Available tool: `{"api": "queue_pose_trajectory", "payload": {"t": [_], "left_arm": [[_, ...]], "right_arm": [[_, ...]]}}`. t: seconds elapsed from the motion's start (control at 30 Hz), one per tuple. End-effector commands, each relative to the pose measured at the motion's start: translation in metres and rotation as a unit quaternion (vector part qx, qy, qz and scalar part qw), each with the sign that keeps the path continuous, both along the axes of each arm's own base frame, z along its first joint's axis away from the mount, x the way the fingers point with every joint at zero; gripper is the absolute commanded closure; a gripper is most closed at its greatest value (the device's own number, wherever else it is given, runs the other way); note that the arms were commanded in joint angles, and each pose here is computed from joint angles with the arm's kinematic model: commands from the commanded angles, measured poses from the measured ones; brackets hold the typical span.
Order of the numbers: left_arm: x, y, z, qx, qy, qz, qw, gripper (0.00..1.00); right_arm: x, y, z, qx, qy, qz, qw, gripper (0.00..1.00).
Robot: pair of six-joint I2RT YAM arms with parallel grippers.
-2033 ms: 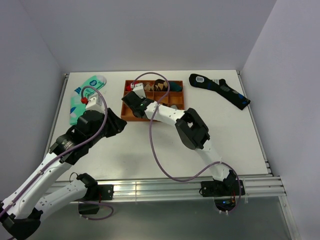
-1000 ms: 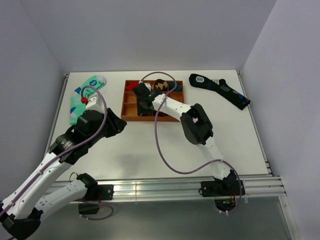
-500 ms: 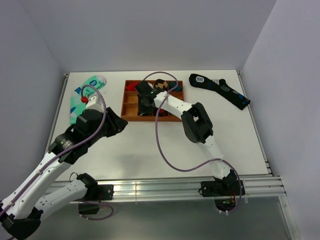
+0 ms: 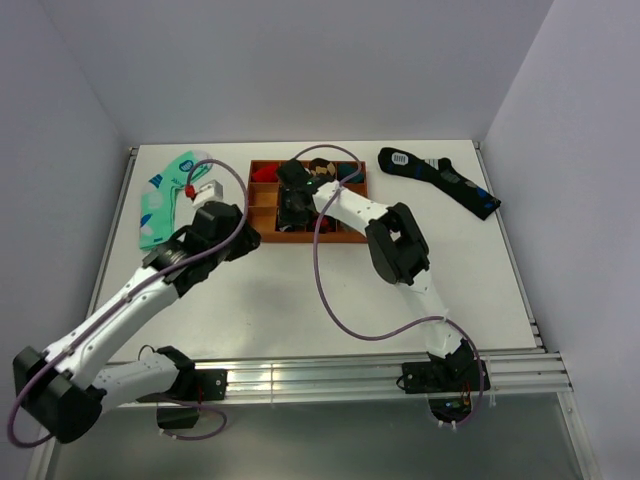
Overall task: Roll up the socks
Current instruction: Place the sock in the storage box.
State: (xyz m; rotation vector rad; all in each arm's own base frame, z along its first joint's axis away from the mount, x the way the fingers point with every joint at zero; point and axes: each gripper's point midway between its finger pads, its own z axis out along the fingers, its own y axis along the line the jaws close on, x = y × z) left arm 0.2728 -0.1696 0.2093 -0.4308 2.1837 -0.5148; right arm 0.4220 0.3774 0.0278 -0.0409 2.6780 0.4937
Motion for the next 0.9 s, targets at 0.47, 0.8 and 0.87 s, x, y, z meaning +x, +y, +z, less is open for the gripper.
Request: {"api": "queue_pose_trajectory", "payload": {"t": [0.47,0.8,0.87], "left_arm": [[0.140,0.032,-0.101,0.130,0.080,0.115,0.982,0.53],[0.157,0.046,-0.125,0.166,0.102,0.128,0.972,0.53],[0.159,0.047,-0.131,0.172,0.110,0.126,0.971,0.53]], "right_arm": [[-0.037,-0.063,-0.049,-0.075,0.113,-0.029,0.990,1.00],[-0.038,-0.072,-0.050,-0.085,0.118,-0.028,0.989,1.00],[-0.038,-0.071,-0.049,-0.086,0.117,-0.028,0.989,1.00]]}}
